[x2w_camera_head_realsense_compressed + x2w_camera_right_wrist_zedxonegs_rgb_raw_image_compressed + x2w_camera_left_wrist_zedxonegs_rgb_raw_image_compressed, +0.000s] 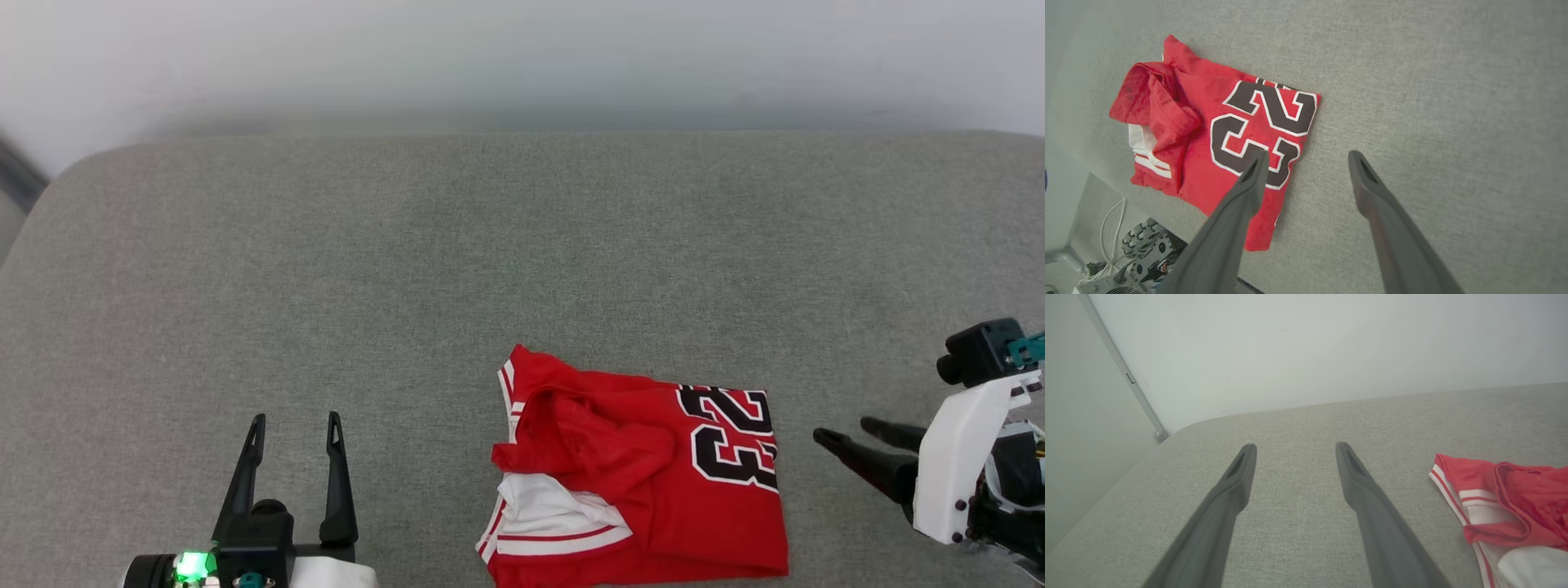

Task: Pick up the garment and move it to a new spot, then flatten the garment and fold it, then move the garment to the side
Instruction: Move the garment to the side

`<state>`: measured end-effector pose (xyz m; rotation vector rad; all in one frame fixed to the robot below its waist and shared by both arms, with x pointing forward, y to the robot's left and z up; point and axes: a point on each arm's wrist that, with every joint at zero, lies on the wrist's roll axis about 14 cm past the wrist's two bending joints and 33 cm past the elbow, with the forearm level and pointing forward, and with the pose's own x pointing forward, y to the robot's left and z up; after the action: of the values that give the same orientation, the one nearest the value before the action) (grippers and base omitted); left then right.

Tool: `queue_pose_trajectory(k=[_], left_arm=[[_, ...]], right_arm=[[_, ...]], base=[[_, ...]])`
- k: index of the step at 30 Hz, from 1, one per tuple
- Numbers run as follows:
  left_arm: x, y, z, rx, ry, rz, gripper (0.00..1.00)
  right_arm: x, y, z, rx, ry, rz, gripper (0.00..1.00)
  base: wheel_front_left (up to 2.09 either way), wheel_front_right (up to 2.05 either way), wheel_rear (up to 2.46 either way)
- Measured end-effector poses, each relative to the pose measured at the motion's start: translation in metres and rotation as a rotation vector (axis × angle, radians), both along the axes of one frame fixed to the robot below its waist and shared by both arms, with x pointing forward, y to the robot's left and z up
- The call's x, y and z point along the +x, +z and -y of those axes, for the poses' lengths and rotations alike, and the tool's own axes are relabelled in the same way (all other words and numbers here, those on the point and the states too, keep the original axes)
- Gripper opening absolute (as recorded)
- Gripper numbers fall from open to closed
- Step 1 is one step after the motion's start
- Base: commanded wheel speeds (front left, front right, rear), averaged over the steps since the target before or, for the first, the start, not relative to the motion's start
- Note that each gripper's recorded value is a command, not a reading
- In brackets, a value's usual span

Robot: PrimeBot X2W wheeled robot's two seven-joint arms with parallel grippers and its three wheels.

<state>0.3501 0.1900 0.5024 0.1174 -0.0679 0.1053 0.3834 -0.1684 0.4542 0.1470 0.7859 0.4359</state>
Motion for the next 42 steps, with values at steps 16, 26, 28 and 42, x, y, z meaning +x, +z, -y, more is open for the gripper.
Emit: queue_pose_trajectory(k=[16,26,28,42], left_arm=[[0.025,-0.015,-0.005,0.005,0.016,-0.040,1.00],[0.030,-0.020,-0.010,0.006,0.036,-0.054,1.00],[0.029,-0.019,-0.010,0.006,0.038,-0.052,1.00],[0.020,-0.011,0.002,-0.013,0.018,-0.025,1.00]], right_arm=[[-0.012,-0.076,-0.067,0.217,0.076,-0.400,1.00],[-0.005,-0.096,-0.090,0.206,0.139,-0.445,0.11],[-0.004,-0.097,-0.089,0.194,0.142,-0.432,0.00],[0.005,-0.025,-0.084,0.132,0.247,-0.153,0.00]], base=[[0.00,0.00,0.00],[0.00,0.00,0.00],[0.00,0.00,0.00],[0.00,0.00,0.00]])
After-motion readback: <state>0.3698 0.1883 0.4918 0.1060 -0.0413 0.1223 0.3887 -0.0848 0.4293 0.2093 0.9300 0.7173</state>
